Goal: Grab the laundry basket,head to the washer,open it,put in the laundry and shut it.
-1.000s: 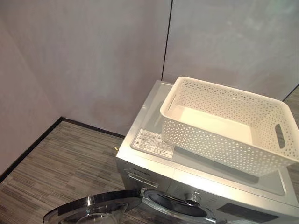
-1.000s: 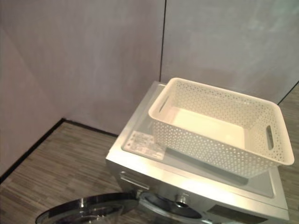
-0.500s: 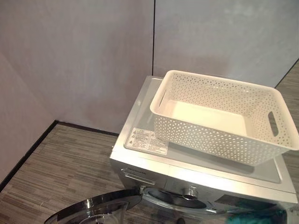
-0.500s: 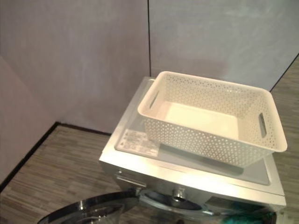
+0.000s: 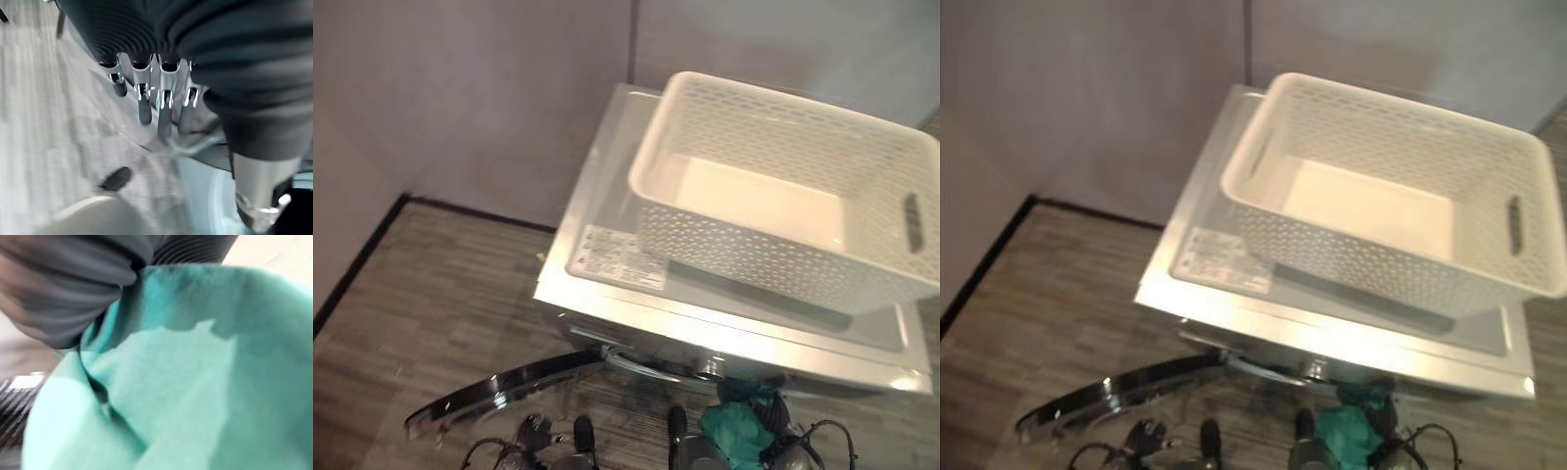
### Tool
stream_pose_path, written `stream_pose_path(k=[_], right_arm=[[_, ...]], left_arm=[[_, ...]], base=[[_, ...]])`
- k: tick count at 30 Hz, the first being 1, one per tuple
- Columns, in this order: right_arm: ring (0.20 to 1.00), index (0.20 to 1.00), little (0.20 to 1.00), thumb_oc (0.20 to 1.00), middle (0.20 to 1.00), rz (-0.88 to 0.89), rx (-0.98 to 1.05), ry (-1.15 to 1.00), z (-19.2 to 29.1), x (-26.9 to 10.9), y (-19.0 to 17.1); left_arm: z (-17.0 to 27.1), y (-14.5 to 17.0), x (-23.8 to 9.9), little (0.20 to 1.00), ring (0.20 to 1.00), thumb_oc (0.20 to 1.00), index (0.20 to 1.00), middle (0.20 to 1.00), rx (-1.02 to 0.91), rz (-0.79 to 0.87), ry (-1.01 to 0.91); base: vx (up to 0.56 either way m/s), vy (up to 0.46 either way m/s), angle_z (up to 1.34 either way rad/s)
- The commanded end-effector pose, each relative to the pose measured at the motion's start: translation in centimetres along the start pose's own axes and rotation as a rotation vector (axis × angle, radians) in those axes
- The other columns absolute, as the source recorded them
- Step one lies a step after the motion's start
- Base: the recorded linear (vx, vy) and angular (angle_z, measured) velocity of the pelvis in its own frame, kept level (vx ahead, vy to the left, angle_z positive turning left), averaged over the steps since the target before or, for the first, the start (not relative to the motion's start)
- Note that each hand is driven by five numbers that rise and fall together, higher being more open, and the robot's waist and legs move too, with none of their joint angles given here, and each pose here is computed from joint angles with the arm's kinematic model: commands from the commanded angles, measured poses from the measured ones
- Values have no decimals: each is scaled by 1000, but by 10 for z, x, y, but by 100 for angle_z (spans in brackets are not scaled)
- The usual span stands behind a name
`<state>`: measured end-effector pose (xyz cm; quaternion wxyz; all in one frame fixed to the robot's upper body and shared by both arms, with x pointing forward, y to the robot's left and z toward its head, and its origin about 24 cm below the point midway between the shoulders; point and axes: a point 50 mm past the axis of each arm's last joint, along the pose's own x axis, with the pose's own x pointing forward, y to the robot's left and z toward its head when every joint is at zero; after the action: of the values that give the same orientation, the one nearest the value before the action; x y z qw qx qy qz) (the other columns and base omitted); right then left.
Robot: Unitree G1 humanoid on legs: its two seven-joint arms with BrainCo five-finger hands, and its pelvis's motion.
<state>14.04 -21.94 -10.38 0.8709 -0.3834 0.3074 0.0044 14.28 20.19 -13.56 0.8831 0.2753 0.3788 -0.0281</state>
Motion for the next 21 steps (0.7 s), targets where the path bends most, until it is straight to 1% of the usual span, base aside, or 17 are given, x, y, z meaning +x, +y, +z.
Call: stream_pose_path(k=[1, 2, 3, 4, 5, 7, 8, 9, 10, 11, 12, 15, 18, 19, 20, 21], right_arm=[[200, 200, 200, 200, 200, -104, 91, -247, 50, 18, -35], [200, 200, 200, 200, 200, -80, 92, -276, 59, 20, -31], [200, 200, 200, 200, 200, -71, 129, -360, 81, 23, -32], [200, 200, 200, 200, 200, -71, 130, -360, 81, 23, -32], [200, 200, 200, 200, 200, -77, 146, -395, 89, 24, -35], [200, 200, 200, 200, 200, -89, 170, -468, 102, 23, -44], [200, 200, 200, 200, 200, -84, 187, -508, 108, 20, -50], [200, 200, 200, 200, 200, -85, 187, -508, 108, 20, -50], [200, 200, 200, 200, 200, -71, 185, -524, 110, 19, -52], [200, 200, 200, 200, 200, -71, 185, -524, 110, 19, -52], [200, 200, 200, 200, 200, -47, 194, -560, 117, 15, -54], [200, 200, 200, 200, 200, -5, 222, -598, 125, 12, -53], [200, 200, 200, 200, 200, 13, 244, -642, 137, 10, -53], [200, 200, 200, 200, 200, 40, 295, -678, 147, 6, -52], [200, 200, 200, 200, 200, 21, 331, -713, 154, 3, -59], [200, 200, 200, 200, 200, 2, 346, -737, 159, 2, -65]], left_arm=[[29, 13, 12, 1000, 1000, 1000, 1000, 1000, 29, 59, -119], [41, 18, 15, 1000, 1000, 1000, 1000, 1000, 39, 74, -164], [70, 30, 19, 1000, 1000, 1000, 1000, 1000, 88, 111, -286], [70, 30, 20, 1000, 1000, 1000, 1000, 1000, 89, 112, -287], [86, 35, 21, 1000, 1000, 1000, 1000, 1000, 113, 129, -348], [128, 44, 21, 1000, 1000, 1000, 1000, 1000, 215, 158, -515], [167, 46, 20, 1000, 1000, 1000, 1000, 1000, 273, 174, -642], [167, 46, 21, 1000, 1000, 1000, 1000, 1000, 273, 174, -644], [186, 46, 18, 1000, 1000, 1000, 1000, 1000, 283, 181, -703], [186, 46, 18, 1000, 1000, 1000, 1000, 1000, 283, 181, -703], [212, 48, 12, 1000, 1000, 1000, 1000, 1000, 297, 197, -791], [237, 38, 6, 1000, 1000, 1000, 1000, 1000, 322, 195, -867], [250, 33, 5, 1000, 1000, 1000, 1000, 1000, 329, 207, -889], [258, 23, 3, 1000, 1000, 1000, 1000, 1000, 361, 207, -907], [276, 14, -2, 1000, 1000, 1000, 1000, 1000, 429, 204, -963], [287, 14, -4, 1000, 1000, 1000, 1000, 1000, 441, 210, -988]], base=[[-282, -205, 0], [-376, -284, -5], [-287, -227, 5], [-276, -229, 19], [-190, -162, 32], [-385, -241, 66], [-370, -166, 97], [-330, -118, 140], [-72, -24, 83], [-328, -90, 62], [-333, -98, 25], [-261, -68, -3], [-60, 80, -12], [-143, 256, -11], [-247, 317, -14], [-325, 257, 10]])
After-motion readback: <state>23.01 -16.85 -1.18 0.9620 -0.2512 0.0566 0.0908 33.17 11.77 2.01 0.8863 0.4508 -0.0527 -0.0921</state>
